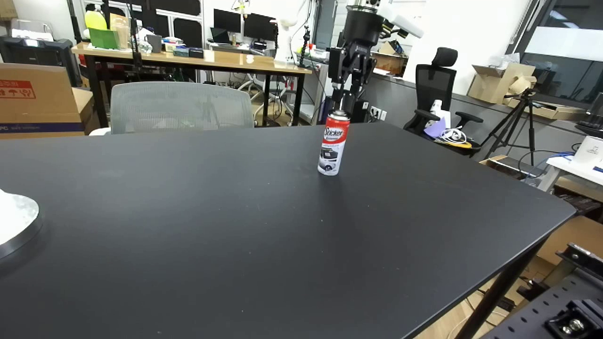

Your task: Remove the lid from the top of the spray can

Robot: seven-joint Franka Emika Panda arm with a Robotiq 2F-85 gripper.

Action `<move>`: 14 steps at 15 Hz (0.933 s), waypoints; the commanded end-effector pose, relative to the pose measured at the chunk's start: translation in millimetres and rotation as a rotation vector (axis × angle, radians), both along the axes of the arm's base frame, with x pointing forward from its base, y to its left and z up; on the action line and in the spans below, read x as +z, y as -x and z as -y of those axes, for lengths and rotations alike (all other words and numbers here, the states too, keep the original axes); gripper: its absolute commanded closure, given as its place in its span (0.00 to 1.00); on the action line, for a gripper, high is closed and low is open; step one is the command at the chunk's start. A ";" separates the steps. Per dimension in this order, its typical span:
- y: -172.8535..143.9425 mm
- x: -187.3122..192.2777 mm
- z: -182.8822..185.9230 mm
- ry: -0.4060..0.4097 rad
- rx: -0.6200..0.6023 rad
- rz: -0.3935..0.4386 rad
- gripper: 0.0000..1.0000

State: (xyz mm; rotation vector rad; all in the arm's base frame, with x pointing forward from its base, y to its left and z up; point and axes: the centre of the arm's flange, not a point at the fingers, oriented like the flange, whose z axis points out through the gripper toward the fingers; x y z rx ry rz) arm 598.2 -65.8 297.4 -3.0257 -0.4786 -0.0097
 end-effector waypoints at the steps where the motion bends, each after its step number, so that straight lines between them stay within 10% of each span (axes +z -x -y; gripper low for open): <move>1: 3.3 26.2 -1.2 0.001 0.010 0.036 0.66; 14: 57.9 43.9 -78.8 0.188 0.233 0.227 0.66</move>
